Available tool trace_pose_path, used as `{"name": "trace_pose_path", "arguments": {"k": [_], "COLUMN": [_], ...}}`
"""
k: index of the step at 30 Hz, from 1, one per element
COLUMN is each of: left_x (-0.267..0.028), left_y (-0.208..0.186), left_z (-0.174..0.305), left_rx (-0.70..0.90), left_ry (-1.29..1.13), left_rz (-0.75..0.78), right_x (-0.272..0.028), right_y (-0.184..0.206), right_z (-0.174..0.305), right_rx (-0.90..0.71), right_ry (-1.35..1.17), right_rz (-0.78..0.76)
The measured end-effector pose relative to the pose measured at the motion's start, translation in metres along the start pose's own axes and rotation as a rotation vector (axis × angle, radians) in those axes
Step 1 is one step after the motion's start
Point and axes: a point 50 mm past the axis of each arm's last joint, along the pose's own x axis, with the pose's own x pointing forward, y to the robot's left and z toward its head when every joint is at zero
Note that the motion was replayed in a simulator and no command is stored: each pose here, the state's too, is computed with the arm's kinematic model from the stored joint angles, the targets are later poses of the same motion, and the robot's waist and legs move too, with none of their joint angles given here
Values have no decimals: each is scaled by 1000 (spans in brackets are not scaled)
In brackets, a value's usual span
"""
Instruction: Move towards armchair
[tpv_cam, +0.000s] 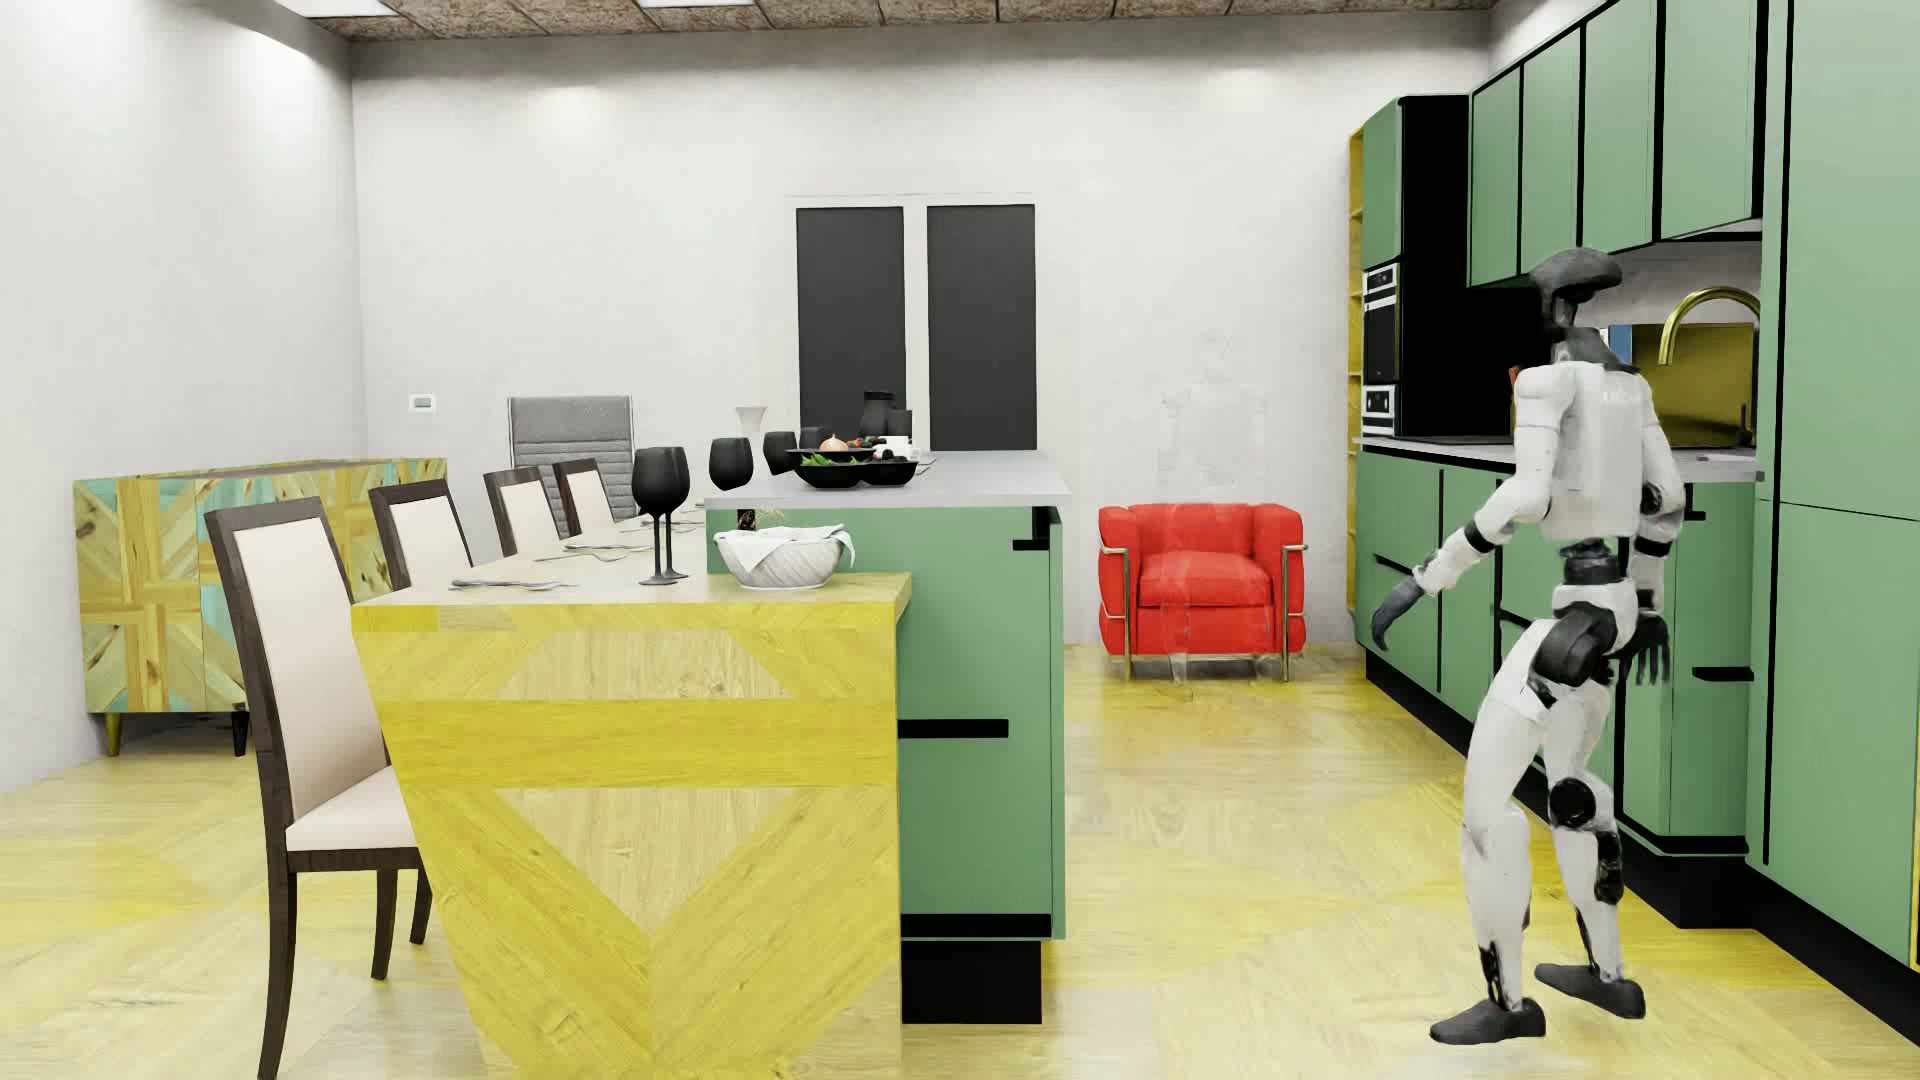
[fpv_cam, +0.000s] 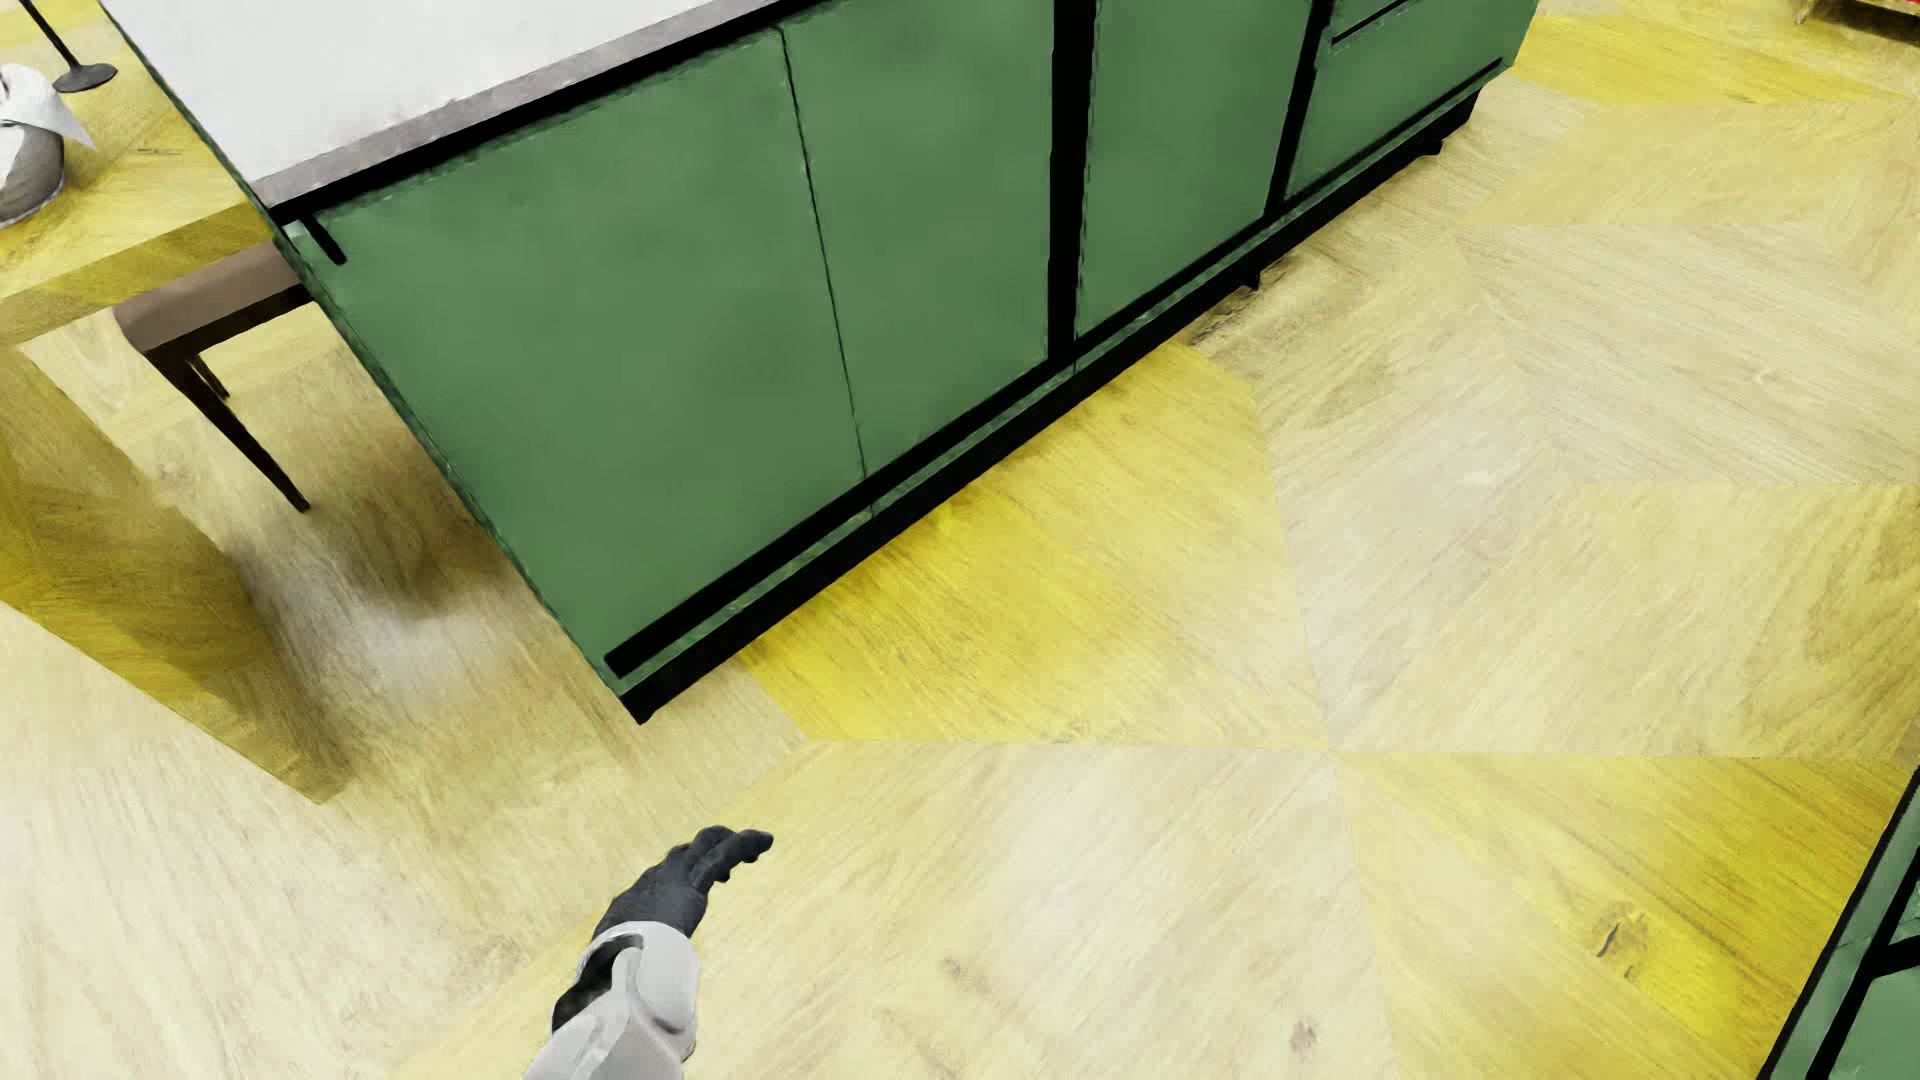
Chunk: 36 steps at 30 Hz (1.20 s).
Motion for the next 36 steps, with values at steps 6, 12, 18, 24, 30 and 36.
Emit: {"name": "trace_pose_path", "arguments": {"k": [6,12,18,24,30,36], "left_x": [-45,-82,-43,-26,-28,-8], "left_y": [-89,-90,-64,-59,-55,-35], "left_z": [-98,-156,-104,-52,-65,-18], "left_rx": [189,90,74,92,124,-75], "left_ry": [426,599,365,147,198,93], "left_rz": [-422,-335,-121,-112,-36,25], "right_x": [-6,-7,2,-2,-9,-11], "right_y": [25,8,1,11,10,12], "right_z": [75,90,87,100,108,54], "right_rx": [-57,-67,-159,-209,-164,-112], "right_ry": [-264,-375,-296,-344,-395,-266], "right_rz": [46,-22,-49,19,50,15]}}
